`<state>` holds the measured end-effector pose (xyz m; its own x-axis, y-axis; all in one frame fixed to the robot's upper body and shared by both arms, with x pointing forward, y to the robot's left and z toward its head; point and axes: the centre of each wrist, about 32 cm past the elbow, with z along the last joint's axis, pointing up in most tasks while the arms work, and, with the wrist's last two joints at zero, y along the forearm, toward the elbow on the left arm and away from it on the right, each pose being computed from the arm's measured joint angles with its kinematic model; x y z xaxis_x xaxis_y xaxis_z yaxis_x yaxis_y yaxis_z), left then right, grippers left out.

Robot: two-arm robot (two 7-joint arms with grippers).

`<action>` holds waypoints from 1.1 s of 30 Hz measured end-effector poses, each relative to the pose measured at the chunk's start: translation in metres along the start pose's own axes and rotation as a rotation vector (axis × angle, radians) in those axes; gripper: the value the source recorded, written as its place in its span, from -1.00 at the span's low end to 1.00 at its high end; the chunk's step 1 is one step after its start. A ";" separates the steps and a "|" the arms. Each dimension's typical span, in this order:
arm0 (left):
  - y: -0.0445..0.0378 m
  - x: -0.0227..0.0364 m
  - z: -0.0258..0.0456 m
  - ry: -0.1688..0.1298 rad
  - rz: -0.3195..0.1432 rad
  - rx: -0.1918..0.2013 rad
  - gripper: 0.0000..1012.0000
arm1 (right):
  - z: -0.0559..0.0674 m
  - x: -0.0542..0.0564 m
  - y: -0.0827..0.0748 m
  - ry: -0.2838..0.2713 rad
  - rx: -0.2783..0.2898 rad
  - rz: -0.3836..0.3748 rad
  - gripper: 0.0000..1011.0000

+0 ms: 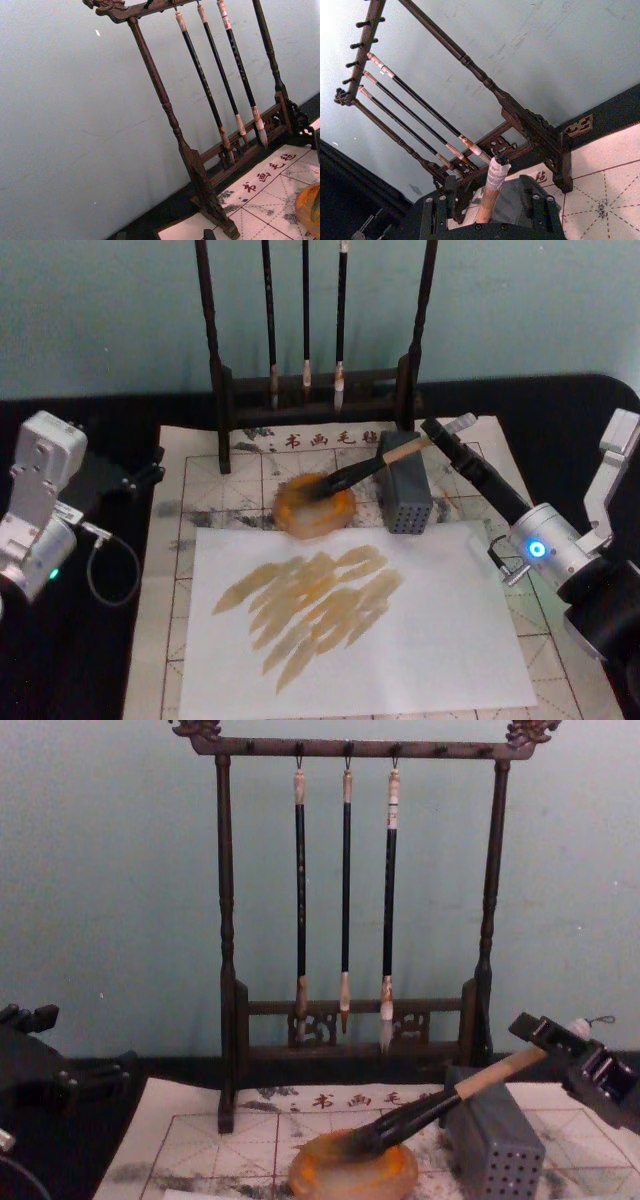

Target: Pick up the brush from the inkstone, write on the paper, then place the brush back to its original position.

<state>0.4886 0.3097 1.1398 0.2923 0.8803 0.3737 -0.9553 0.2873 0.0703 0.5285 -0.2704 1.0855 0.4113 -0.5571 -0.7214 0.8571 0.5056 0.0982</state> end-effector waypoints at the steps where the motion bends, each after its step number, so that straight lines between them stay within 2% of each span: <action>1: 0.0000 0.0000 0.0000 0.000 0.000 0.000 0.98 | 0.000 0.000 0.000 0.000 0.000 0.000 0.61; 7: 0.0000 0.0000 0.0000 0.000 0.000 0.000 0.98 | 0.000 0.000 0.000 0.000 0.000 0.000 0.94; 9: 0.0000 0.0000 0.0000 0.000 0.000 0.000 0.98 | 0.000 0.000 0.000 0.000 0.000 0.000 0.98; 25: 0.0000 0.0000 0.0000 0.000 0.000 0.000 0.98 | 0.001 -0.001 0.000 -0.004 0.004 -0.003 0.98; 33: 0.0000 0.0000 0.0000 0.000 0.000 0.000 0.98 | 0.005 -0.003 -0.011 -0.070 0.002 -0.030 0.98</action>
<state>0.4886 0.3097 1.1398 0.2923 0.8803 0.3737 -0.9553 0.2873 0.0703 0.5198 -0.2774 1.0901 0.4058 -0.6170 -0.6743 0.8702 0.4863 0.0787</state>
